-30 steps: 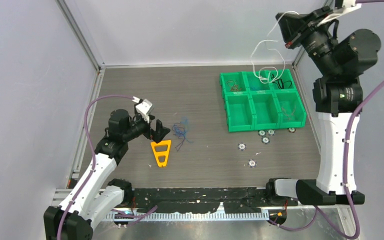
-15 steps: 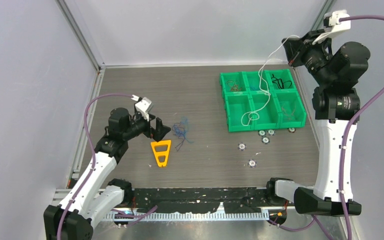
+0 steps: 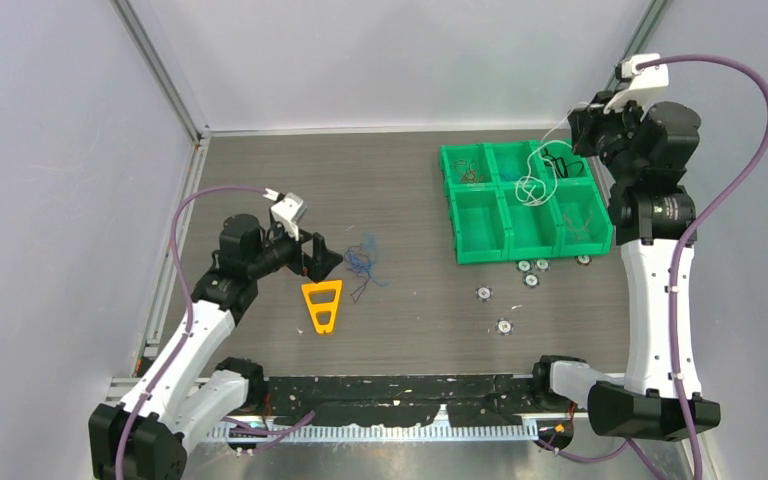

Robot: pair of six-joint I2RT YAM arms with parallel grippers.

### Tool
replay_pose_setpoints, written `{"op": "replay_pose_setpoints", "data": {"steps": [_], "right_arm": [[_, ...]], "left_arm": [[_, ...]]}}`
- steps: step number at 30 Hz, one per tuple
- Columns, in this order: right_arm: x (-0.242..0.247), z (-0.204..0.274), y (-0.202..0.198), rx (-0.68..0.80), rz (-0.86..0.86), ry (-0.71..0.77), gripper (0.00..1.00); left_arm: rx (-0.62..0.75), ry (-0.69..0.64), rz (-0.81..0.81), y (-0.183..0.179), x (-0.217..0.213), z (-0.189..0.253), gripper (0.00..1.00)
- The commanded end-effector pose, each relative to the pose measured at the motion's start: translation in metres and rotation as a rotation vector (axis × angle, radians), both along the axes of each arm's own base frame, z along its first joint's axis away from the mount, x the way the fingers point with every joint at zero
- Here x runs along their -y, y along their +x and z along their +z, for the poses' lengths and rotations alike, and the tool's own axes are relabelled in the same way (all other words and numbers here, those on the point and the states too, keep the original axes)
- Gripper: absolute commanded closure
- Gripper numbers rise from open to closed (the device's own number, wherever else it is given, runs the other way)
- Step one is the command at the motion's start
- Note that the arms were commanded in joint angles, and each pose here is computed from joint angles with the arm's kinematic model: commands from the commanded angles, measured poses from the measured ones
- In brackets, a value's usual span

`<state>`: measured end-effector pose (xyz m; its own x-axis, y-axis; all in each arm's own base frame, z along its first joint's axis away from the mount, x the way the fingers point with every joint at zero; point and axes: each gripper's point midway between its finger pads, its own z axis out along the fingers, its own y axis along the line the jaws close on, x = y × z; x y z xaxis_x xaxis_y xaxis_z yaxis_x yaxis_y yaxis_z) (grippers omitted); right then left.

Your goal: Untangle the cables

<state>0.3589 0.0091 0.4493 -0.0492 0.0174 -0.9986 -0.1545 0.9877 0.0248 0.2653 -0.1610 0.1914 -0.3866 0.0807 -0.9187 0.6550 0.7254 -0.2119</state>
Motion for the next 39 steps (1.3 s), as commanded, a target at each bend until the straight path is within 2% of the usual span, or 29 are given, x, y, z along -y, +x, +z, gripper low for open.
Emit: {"op": "replay_pose_setpoints", "data": {"steps": [1,10,16,21,25,32,39], "right_arm": [[0.018,-0.010,0.012,0.023,-0.072,-0.087,0.94],[0.031,-0.098,0.054,-0.116,-0.064,-0.211,0.95],[0.016,-0.157,0.083,-0.156,0.045,-0.207,0.95],[0.012,-0.210,0.115,-0.199,0.087,-0.180,0.95],[0.010,-0.238,0.120,-0.217,0.114,-0.197,0.95],[0.024,-0.273,0.108,-0.248,0.123,-0.355,0.95],[0.062,-0.257,0.105,-0.218,0.025,-0.462,0.95]], "left_arm": [[0.066,-0.024,-0.006,0.008,0.003,0.029,0.00],[0.069,0.008,-0.003,0.009,0.000,0.031,0.00],[0.050,0.027,-0.016,0.006,-0.001,0.022,0.00],[0.054,0.109,-0.015,0.009,-0.009,0.012,0.00],[0.074,0.136,0.011,0.010,-0.016,0.016,0.00],[0.055,0.150,0.027,0.006,-0.020,0.009,0.00],[0.057,0.158,0.038,0.006,-0.023,0.008,0.00]]}}
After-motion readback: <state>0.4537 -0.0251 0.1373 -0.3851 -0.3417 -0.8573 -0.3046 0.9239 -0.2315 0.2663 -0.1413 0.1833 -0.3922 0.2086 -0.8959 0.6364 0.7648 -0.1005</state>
